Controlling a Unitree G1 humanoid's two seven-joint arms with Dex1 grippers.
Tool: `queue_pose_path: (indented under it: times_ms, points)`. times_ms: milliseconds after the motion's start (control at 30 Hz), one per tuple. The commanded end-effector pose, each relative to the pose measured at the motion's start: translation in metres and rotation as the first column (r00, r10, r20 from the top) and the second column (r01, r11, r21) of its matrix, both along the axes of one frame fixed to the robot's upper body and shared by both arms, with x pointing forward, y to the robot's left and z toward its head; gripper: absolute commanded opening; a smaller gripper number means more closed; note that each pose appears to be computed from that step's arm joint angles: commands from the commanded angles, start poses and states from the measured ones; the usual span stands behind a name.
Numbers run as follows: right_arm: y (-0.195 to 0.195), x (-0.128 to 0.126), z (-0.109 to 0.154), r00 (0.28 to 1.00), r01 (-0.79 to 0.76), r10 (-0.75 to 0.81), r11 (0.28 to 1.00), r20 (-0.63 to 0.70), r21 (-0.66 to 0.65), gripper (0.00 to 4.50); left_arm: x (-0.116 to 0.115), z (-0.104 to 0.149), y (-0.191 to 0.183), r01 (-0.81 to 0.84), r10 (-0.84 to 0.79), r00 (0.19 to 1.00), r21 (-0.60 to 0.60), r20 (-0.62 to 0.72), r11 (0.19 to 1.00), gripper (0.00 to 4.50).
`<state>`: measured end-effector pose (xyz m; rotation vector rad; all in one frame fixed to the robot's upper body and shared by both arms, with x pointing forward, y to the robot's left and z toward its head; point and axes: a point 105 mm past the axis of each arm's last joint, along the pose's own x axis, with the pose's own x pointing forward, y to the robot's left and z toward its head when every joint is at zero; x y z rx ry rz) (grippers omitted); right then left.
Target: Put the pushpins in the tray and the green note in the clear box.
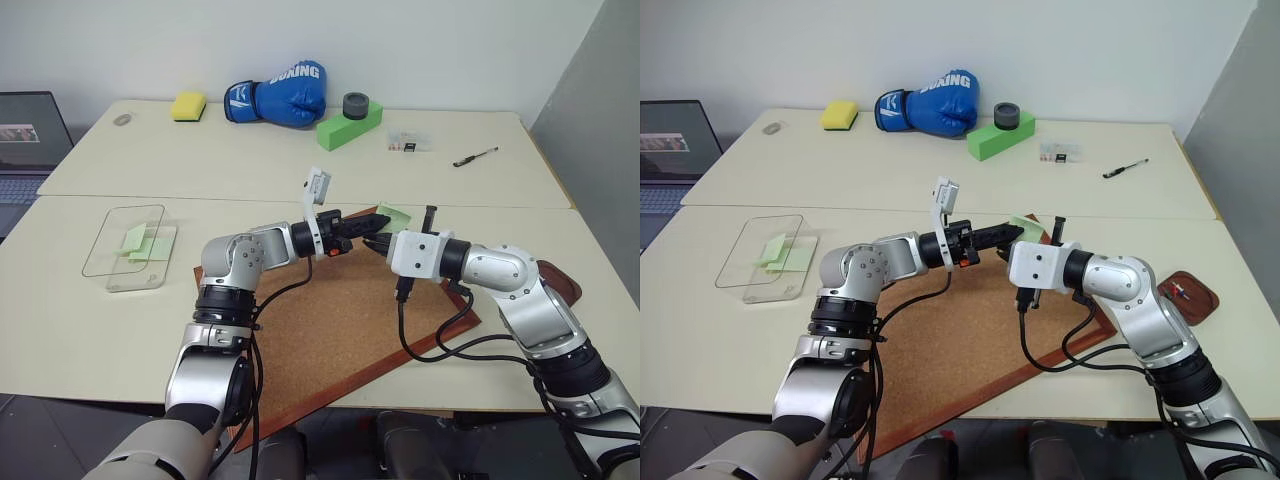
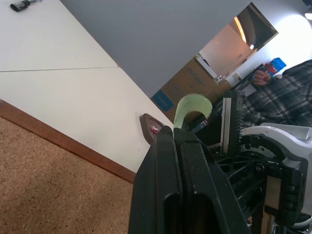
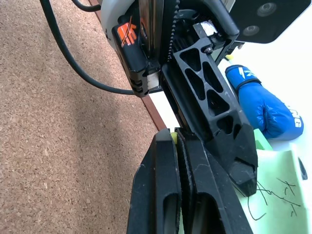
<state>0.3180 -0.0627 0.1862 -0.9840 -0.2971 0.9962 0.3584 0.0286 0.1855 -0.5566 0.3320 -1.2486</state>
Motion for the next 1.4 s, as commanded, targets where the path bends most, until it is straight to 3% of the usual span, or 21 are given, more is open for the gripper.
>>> queue_pose_path:
  times_ms: [33, 700, 833, 933, 1033, 1133, 1200, 1333, 1400]
  points:
    - [0.006, -0.008, 0.02, 0.997, -0.032, 0.03, 0.999, 0.075, 0.027, 0.0, -0.002, 0.01, -0.005, 0.027, -0.026, 0.999, -0.005, 0.042, 1.0, 0.04]
    - [0.006, -0.019, 0.043, 0.986, -0.049, 0.036, 0.996, 0.163, 0.079, 0.0, 0.02, -0.002, 0.003, -0.152, 0.145, 0.983, 0.054, 0.109, 0.987, 0.04]
    - [-0.009, -0.02, 0.047, 0.989, 0.014, -0.033, 0.991, 0.144, 0.13, 0.0, 0.02, 0.0, 0.006, -0.167, 0.159, 0.978, 0.055, 0.132, 0.984, 0.04]
    - [-0.039, -0.019, 0.042, 0.982, 0.16, -0.176, 0.969, 0.072, 0.189, 0.0, 0.018, 0.008, 0.015, -0.191, 0.175, 0.963, 0.06, 0.207, 0.98, 0.04]
    - [-0.089, -0.017, 0.025, 0.91, 0.41, -0.414, 0.887, -0.028, 0.211, 0.0, 0.013, 0.013, 0.025, -0.222, 0.193, 0.941, 0.077, 0.277, 0.972, 0.04]
    - [-0.141, -0.022, 0.011, 0.786, 0.615, -0.611, 0.759, -0.094, 0.214, 0.0, 0.005, 0.017, 0.027, -0.21, 0.173, 0.932, 0.085, 0.319, 0.974, 0.04]
    - [-0.165, -0.028, 0.005, 0.717, 0.694, -0.69, 0.692, -0.1, 0.199, 0.0, 0.0, 0.018, 0.027, -0.201, 0.161, 0.929, 0.088, 0.334, 0.976, 0.04]
    - [-0.234, -0.047, -0.018, 0.488, 0.871, -0.858, 0.468, -0.16, 0.149, 0.0, -0.007, 0.022, 0.024, -0.184, 0.137, 0.918, 0.094, 0.373, 0.978, 0.04]
    - [-0.254, -0.053, -0.027, 0.422, 0.906, -0.888, 0.403, -0.184, 0.131, 0.0, -0.009, 0.023, 0.022, -0.175, 0.127, 0.916, 0.096, 0.38, 0.98, 0.04]
